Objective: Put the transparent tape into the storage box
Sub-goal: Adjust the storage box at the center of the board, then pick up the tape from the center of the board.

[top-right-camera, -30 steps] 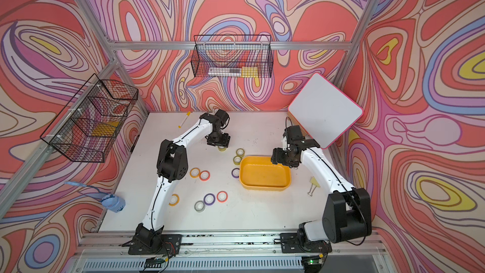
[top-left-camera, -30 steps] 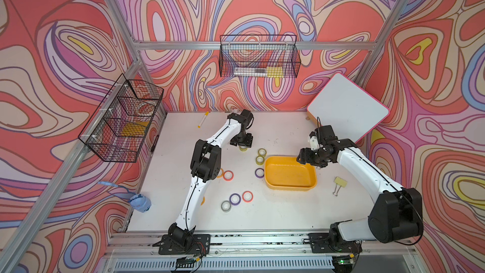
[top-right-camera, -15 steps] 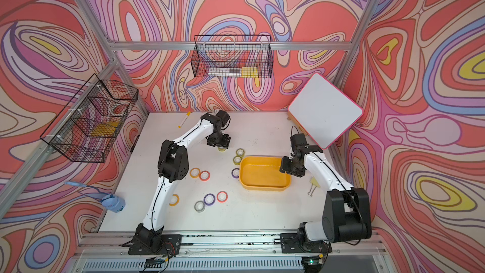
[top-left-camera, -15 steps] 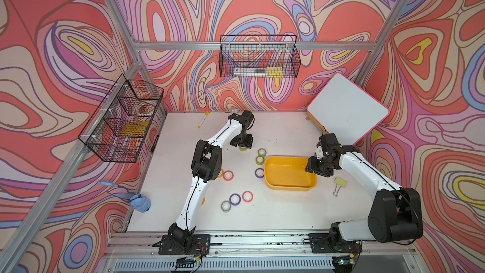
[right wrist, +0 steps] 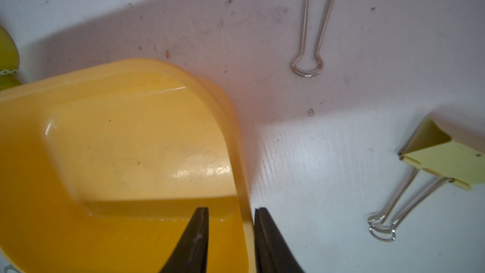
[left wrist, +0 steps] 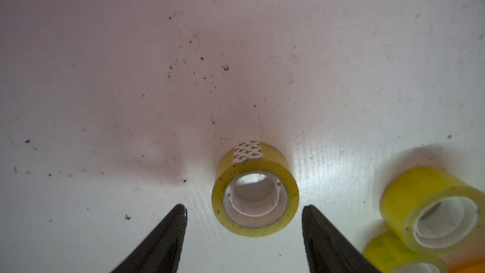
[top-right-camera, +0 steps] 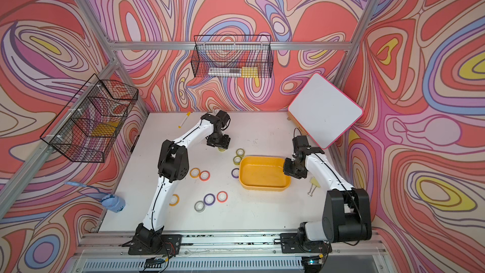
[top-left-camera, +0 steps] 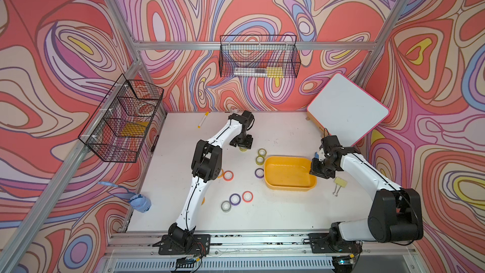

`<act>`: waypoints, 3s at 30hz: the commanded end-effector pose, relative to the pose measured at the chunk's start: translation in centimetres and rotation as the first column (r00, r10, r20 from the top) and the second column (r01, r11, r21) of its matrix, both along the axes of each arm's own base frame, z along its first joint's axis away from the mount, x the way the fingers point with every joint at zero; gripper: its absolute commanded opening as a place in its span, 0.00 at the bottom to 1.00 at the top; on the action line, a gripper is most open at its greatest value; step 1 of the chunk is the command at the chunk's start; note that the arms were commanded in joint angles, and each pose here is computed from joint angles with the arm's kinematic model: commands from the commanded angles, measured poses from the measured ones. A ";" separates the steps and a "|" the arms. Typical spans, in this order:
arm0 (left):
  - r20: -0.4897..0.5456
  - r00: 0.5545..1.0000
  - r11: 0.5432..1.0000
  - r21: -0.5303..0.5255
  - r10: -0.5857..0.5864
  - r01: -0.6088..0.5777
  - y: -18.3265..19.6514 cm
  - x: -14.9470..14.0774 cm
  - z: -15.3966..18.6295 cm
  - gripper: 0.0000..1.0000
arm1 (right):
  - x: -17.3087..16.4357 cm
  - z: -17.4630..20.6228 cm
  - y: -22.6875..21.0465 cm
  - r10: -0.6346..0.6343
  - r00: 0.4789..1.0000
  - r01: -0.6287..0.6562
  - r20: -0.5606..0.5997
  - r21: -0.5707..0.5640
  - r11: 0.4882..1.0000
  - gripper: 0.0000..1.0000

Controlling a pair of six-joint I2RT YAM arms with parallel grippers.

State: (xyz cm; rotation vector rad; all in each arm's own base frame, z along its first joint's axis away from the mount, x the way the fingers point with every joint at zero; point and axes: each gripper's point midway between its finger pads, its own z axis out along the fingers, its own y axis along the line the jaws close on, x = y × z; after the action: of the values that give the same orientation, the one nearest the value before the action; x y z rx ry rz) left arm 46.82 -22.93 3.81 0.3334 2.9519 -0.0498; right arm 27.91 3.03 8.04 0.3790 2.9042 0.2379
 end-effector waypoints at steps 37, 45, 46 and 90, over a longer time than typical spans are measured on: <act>-0.029 0.999 0.999 0.027 -0.032 0.033 0.1 -0.6 -0.7 0.73 | 2.0 0.7 0.3 0.071 0.996 -0.071 0.054 0.001 0.997 0.02; -0.018 0.999 0.999 0.020 -0.039 0.039 0.0 -0.7 -0.6 0.73 | 2.8 0.9 -0.3 0.191 0.982 -0.190 0.008 -0.061 0.980 0.02; -0.017 0.999 0.999 0.019 -0.038 0.039 0.0 -0.6 -0.6 0.73 | 2.8 0.8 -0.4 0.203 0.979 -0.202 0.004 -0.068 0.977 0.02; -0.001 0.999 0.999 -0.018 -0.048 0.048 -0.8 -0.1 -0.1 0.70 | 3.5 5.8 -0.9 0.085 0.988 -0.075 0.127 -0.081 0.994 0.36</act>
State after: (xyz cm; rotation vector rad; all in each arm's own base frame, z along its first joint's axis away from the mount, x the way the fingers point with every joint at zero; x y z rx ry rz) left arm 46.48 -23.20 3.34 0.4054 2.9562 -0.0644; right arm 31.18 2.04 12.56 0.1607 2.8292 0.1288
